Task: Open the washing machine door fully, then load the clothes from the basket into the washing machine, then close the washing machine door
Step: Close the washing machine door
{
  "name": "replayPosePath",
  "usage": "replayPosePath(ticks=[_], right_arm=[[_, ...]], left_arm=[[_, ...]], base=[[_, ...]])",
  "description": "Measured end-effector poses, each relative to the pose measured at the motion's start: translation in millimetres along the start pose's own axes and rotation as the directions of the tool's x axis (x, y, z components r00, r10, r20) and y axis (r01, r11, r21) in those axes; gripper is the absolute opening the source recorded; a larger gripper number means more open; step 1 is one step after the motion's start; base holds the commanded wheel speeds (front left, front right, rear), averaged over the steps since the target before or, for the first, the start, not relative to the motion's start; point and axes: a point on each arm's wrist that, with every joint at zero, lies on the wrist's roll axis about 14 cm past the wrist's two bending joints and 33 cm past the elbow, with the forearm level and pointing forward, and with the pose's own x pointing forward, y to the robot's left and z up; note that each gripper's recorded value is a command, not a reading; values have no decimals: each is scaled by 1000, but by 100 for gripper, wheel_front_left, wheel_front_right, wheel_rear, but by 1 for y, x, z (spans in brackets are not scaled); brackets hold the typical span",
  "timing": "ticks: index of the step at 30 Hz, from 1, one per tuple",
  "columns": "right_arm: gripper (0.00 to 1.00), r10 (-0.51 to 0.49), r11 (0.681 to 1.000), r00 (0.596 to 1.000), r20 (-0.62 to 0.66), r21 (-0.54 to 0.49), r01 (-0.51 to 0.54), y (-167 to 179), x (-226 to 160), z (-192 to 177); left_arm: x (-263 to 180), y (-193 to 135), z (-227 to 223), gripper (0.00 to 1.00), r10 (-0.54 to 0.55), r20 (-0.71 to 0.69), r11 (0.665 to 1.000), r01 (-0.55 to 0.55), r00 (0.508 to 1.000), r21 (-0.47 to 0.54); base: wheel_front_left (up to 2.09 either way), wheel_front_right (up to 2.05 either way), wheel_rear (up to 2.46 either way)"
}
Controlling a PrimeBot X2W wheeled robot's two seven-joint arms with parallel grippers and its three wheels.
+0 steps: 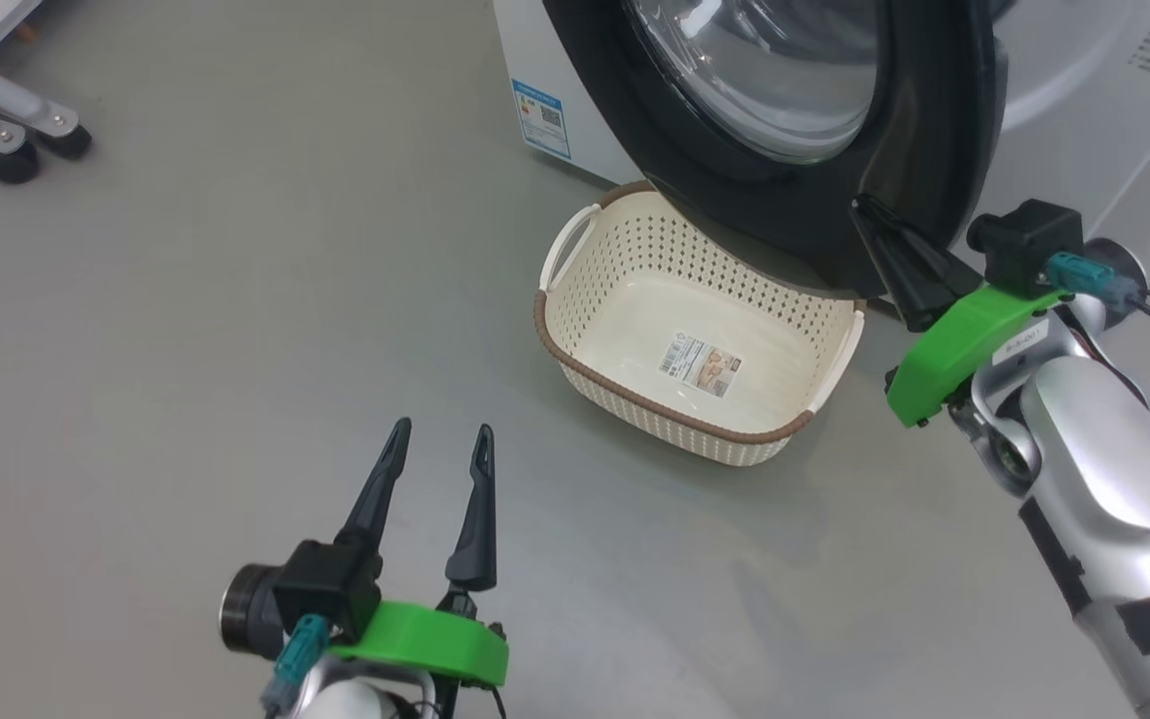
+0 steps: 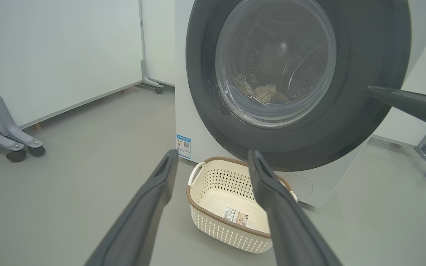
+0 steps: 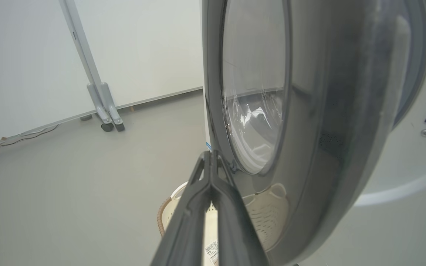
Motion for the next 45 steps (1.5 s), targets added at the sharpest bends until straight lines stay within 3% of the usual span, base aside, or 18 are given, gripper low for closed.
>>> replayPosePath(ticks=[21,28,36,45], right_arm=[[0,-77,997,997,-25,-28,76,-49,17,-7],[0,-170,984,985,-14,-53,169,-101,21,-2],[0,-308,947,951,11,-89,307,-177,16,10],[0,-349,931,936,51,-97,353,-206,21,27]], left_arm=[[8,1,6,100,19,23,1000,-20,1000,20],[12,-3,1,100,24,8,999,-25,1000,30],[21,-19,-9,100,4,-22,1000,-3,1000,29],[29,-35,-13,100,-24,-32,999,26,999,42]], base=[[0,0,0],[-9,-9,-9],[-12,-12,-12],[-7,-7,-7]])
